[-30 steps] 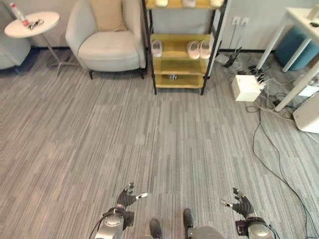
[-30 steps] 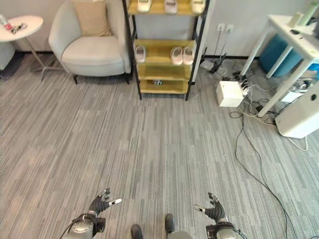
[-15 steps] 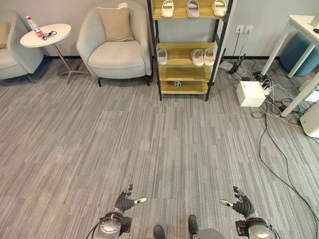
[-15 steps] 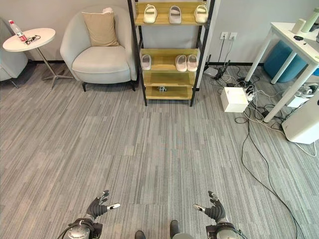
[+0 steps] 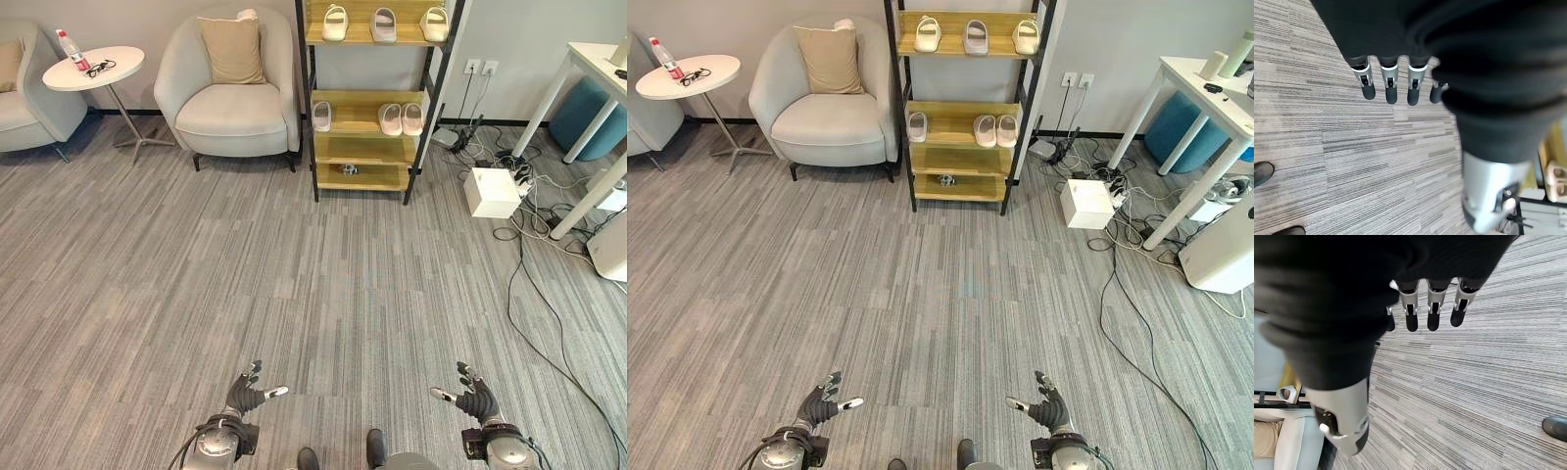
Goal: Arrange the slippers neatly on the shoe rack.
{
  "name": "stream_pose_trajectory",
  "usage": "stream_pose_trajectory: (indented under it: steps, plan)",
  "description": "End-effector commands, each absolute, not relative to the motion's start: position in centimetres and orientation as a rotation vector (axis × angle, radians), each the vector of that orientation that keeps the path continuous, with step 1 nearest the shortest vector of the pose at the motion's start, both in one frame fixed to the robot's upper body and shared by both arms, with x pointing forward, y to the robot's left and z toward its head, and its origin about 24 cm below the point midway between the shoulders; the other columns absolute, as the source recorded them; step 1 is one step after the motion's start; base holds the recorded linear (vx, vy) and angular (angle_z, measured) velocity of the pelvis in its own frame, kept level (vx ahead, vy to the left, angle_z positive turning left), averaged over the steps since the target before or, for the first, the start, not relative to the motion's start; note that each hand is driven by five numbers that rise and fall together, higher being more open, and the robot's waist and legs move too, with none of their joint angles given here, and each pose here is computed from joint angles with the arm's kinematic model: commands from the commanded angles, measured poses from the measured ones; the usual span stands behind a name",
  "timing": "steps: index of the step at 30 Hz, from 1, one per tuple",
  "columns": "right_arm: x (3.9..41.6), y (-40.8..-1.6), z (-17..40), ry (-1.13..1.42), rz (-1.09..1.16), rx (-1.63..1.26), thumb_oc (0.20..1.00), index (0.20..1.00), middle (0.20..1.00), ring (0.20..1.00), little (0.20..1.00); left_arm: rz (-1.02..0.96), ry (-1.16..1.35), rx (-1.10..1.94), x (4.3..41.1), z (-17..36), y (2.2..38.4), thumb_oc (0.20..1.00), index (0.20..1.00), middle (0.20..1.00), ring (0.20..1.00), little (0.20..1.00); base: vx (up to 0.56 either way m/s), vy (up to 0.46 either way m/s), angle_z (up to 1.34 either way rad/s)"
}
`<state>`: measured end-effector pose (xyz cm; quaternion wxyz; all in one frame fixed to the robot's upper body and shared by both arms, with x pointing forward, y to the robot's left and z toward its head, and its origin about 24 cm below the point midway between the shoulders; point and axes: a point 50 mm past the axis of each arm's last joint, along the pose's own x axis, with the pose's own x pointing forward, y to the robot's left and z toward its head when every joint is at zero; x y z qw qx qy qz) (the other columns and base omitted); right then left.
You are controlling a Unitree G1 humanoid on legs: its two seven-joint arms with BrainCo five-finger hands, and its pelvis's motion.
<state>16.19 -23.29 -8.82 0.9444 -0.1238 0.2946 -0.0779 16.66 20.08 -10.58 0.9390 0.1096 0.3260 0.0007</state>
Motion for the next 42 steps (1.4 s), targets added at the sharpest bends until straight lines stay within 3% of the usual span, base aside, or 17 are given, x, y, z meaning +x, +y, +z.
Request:
stream_pose_trajectory:
  steps: [1, 15, 28, 34, 42]
  plan:
    - [19.3, -24.3, -6.3, 0.446, -0.23, -0.197, 1.0, 1.0, 1.0, 1.0, 1.0, -0.003, 0.538, 0.294, 19.5, -8.4, 21.2, 1.0, 1.0, 1.0, 1.0, 1.0, -0.07, 0.196, -0.09]
    - [19.3, -25.0, -4.3, 0.349, -0.232, -0.242, 1.0, 1.0, 1.0, 1.0, 1.0, -0.055, 0.417, 0.311, 22.9, -6.2, 19.9, 1.0, 1.0, 1.0, 1.0, 1.0, 0.14, -0.056, 0.16]
    - [17.9, -27.5, -3.9, 0.366, -0.251, -0.286, 1.0, 1.0, 1.0, 1.0, 1.0, -0.045, 0.476, 0.257, 22.3, -7.5, 19.1, 1.0, 1.0, 1.0, 1.0, 1.0, 0.19, -0.228, 0.02]
    - [17.9, -28.0, -4.3, 0.397, -0.281, -0.312, 1.0, 1.0, 1.0, 1.0, 1.0, -0.078, 0.506, 0.27, 21.8, -8.1, 18.0, 1.0, 1.0, 1.0, 1.0, 1.0, 0.3, 0.072, -0.19]
    - [18.3, -26.0, -4.8, 0.407, -0.191, -0.281, 1.0, 1.0, 1.0, 1.0, 1.0, -0.07, 0.537, 0.287, 20.2, -8.6, 19.2, 1.0, 1.0, 1.0, 1.0, 1.0, 0.39, 0.197, -0.37]
